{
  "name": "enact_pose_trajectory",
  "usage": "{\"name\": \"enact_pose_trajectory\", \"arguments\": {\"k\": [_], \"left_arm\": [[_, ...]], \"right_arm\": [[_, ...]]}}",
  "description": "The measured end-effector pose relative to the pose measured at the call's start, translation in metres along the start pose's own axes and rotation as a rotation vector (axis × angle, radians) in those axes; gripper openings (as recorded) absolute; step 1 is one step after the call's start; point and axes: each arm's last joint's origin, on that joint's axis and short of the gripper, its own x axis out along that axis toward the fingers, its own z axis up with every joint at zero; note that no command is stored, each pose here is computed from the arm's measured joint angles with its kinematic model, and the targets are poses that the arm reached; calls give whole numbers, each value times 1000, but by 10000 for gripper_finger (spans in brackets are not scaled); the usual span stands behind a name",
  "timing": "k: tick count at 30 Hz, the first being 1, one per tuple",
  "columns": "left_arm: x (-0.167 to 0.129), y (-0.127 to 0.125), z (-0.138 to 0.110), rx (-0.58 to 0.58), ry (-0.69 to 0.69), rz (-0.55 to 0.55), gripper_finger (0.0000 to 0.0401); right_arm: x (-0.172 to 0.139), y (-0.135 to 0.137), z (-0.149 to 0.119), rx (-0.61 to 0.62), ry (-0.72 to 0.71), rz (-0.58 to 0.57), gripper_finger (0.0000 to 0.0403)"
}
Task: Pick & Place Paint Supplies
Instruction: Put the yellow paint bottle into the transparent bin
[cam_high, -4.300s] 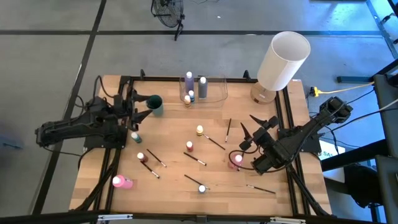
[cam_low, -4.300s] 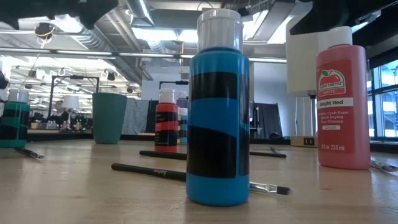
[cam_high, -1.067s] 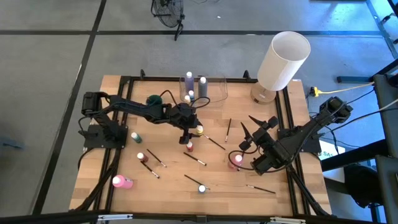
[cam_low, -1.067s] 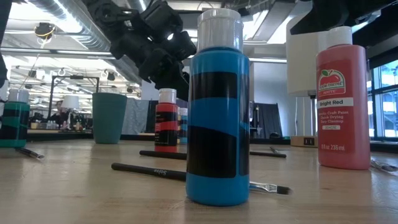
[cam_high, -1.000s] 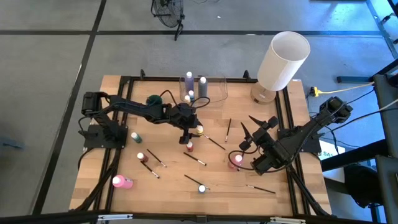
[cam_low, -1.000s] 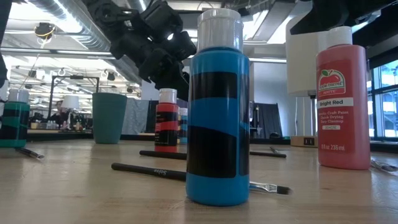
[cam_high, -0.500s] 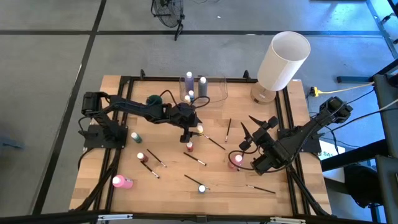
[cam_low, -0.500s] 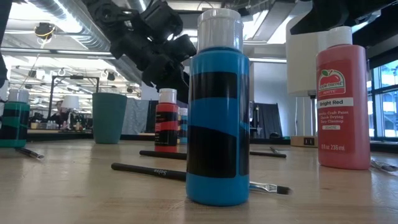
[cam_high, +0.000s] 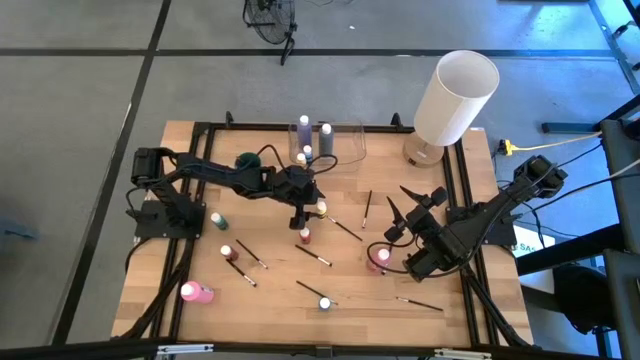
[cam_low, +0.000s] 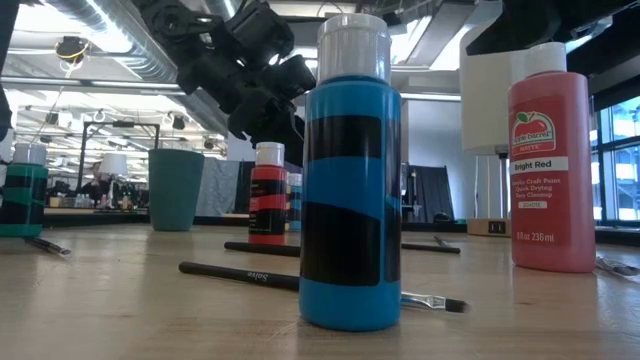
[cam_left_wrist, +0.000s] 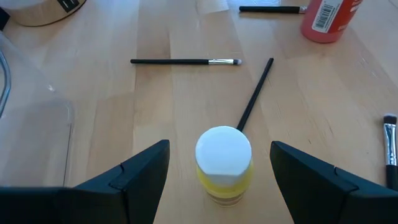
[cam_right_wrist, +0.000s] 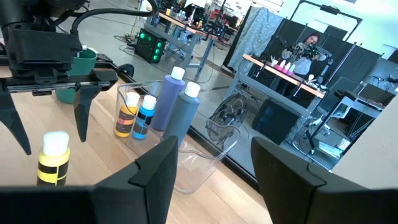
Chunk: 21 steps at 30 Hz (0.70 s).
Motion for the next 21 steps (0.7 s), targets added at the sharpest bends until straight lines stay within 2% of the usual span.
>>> {"name": "enact_pose_trajectory", "arguments": {"k": [11, 21], "left_arm": [[0, 0, 0, 0, -2, 0, 273], [0, 0, 0, 1, -2, 2, 245]], "right_arm": [[0, 0, 0, 3, 0, 0, 206], [0, 0, 0, 3, 0, 0, 206]]}}
